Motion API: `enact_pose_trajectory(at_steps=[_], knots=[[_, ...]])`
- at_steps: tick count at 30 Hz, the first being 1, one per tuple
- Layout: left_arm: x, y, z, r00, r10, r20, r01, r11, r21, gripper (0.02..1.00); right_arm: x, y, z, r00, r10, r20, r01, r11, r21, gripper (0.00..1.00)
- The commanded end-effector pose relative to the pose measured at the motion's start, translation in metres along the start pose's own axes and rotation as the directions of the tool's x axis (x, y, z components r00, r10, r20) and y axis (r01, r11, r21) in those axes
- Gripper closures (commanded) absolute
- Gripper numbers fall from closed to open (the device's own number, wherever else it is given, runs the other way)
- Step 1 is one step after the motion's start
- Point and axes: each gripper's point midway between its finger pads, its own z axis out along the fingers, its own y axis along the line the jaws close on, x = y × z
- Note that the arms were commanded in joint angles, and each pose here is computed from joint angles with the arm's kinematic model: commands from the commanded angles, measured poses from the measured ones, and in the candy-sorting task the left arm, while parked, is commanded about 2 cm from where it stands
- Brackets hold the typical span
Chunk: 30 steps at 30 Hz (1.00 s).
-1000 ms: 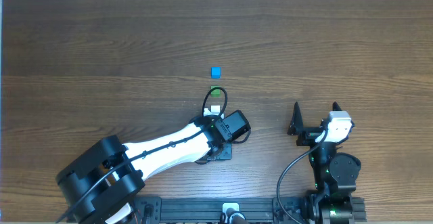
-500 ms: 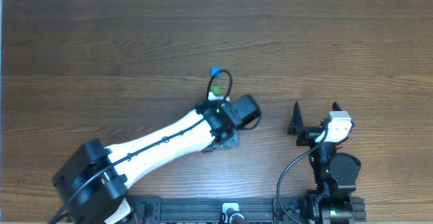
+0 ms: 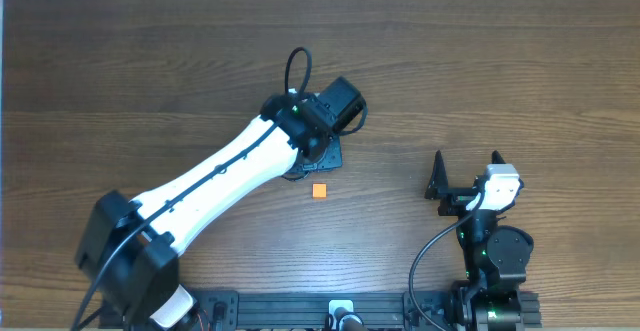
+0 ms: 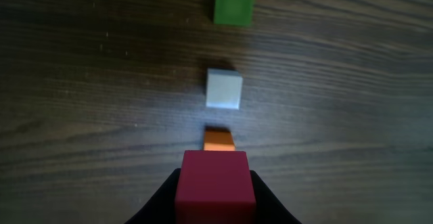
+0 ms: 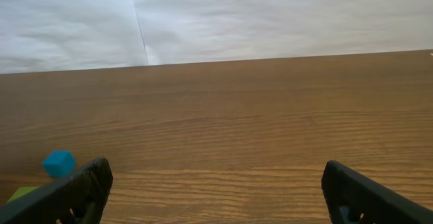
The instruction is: Stack Cubes
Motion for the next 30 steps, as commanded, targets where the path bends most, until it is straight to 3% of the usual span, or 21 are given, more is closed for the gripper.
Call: enact_pose_trajectory(at_steps=[1,30], knots=[[-0.002,-0.001,0.017,0.999,0.019,-0.043,-0.020,1.000,-0.018,0.980,0.001,-0.002,0.000,1.000,-0.001,0.003,0.001,1.000,0.009,0.007],[-0.008,-0.007,0.055,0.997,0.026,-0.076,-0.029,0.999,-0.033,0.980,0.002,-0.002,0.000,1.000,-0.001,0.003,0.001,1.000,0.009,0.007]])
